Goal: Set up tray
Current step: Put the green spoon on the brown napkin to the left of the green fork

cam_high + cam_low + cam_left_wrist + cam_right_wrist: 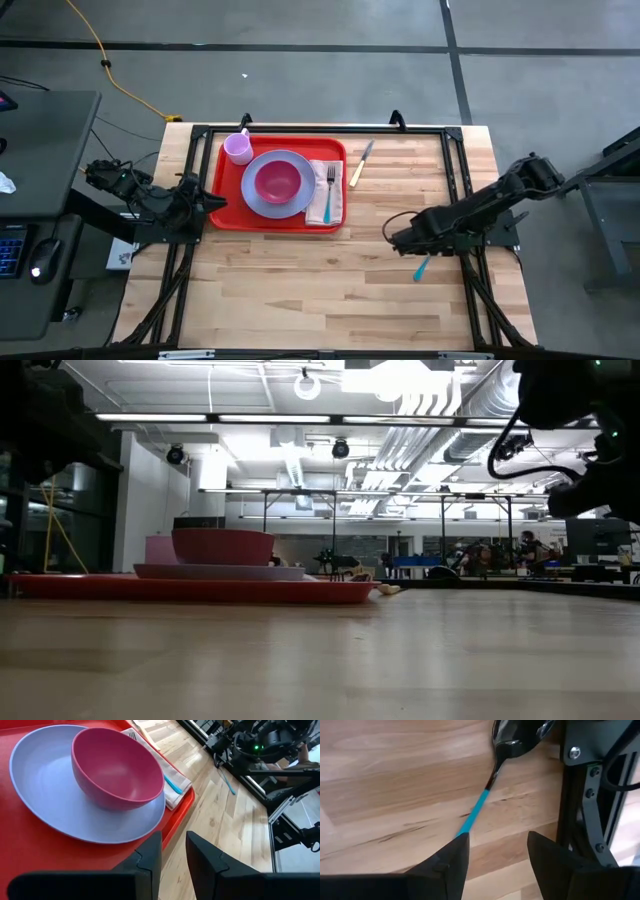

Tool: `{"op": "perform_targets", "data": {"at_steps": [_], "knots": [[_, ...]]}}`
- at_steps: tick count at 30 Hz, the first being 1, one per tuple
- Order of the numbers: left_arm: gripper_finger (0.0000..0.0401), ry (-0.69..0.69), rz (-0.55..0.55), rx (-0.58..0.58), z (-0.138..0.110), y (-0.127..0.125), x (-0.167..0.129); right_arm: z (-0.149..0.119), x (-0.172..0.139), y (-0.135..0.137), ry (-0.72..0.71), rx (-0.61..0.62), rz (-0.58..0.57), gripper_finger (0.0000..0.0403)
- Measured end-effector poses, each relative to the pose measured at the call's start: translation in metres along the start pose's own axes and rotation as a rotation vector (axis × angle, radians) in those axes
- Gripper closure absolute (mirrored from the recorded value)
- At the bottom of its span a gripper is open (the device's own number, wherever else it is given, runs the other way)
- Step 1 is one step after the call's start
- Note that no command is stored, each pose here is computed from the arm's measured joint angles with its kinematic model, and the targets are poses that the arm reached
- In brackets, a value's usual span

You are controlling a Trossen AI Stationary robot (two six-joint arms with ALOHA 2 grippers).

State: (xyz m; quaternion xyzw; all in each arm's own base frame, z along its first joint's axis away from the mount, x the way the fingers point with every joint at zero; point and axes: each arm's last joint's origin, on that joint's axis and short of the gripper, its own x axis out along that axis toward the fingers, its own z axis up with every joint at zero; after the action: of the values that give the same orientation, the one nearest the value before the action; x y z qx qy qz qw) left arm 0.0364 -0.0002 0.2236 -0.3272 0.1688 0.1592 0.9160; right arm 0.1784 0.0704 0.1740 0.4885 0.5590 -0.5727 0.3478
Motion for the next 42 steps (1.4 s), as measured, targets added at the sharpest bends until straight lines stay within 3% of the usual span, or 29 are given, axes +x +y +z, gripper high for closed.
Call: {"op": "perform_targets", "data": {"at_steps": [8,17,31,42], "knots": [[0.0284,0.0,0.0,-0.001,0.0,0.0,0.0,0.016,0.019,-0.015,0.019,0.02,0.041,0.0222],[0.0284,0.0,0.001,-0.007,0.0,0.0,0.0,0.032,0.039,-0.01,0.031,0.049,0.142,0.0222],[0.0284,0.001,0.008,-0.004,0.0,0.001,0.0,0.038,0.047,-0.012,0.03,0.077,0.11,0.0223],[0.0284,0.001,0.009,-0.003,0.0,0.001,0.0,0.039,0.051,-0.001,0.059,0.093,0.131,0.0283]]}}
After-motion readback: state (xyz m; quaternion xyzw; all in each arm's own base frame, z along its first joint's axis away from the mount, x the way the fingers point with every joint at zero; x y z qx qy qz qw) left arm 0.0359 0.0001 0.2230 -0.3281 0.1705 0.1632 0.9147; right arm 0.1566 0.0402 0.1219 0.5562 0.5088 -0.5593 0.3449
